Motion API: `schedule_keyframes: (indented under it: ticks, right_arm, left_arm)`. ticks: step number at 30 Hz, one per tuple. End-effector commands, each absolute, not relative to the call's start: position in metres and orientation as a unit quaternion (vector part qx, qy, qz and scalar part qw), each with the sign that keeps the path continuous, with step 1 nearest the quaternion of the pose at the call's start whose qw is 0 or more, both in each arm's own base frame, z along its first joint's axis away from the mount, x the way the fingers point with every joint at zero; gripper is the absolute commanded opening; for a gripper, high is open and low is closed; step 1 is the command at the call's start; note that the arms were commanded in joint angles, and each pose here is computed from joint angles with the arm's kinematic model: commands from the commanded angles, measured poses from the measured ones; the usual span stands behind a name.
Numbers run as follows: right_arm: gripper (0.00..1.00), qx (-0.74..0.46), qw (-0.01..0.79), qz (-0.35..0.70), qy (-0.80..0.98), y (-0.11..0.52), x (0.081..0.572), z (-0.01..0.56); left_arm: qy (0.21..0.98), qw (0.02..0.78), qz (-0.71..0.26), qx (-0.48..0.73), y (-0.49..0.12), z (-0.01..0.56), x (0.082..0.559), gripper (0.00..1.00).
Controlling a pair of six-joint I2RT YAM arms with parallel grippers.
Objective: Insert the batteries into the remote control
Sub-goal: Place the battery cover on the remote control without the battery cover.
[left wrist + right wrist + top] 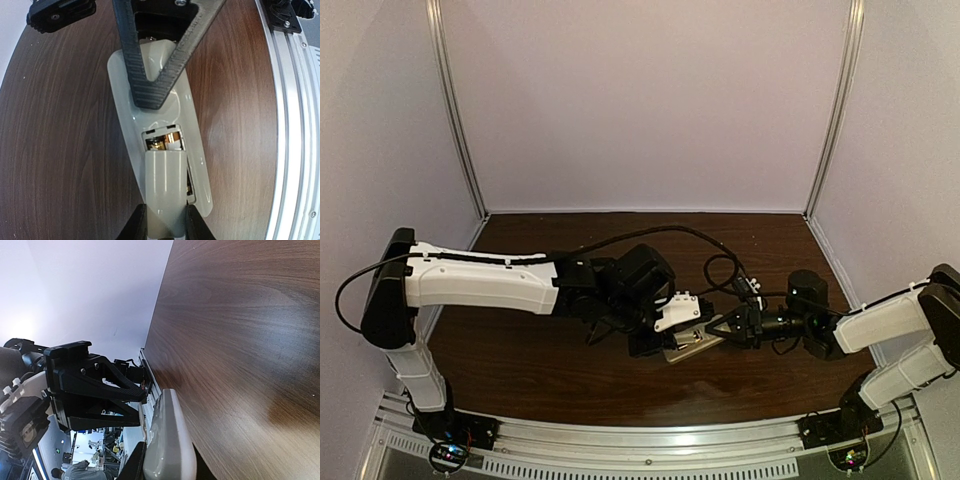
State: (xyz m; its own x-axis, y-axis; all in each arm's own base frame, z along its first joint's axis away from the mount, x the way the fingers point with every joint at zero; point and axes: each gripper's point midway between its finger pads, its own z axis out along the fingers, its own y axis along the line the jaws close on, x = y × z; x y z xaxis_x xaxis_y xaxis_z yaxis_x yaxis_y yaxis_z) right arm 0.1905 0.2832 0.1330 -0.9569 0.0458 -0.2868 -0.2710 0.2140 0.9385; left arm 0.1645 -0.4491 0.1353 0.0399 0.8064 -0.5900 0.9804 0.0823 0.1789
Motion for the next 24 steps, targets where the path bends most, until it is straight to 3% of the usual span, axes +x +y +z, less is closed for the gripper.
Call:
schedule_keyframes:
  ticks: [1, 24]
  right_arm:
    - [0.0, -0.075, 0.142, 0.628, 0.762, 0.286, 0.1906, 0.1377]
    - [0.0, -0.049, 0.163, 0.627, 0.76, 0.2854, 0.1922, 0.1365]
  left_arm:
    - [0.675, 0.294, -0.148, 0.661, -0.4565, 0.1384, 0.1676, 0.23]
    - [0.692, 0.289, -0.144, 0.646, -0.4586, 0.1344, 0.171, 0.23]
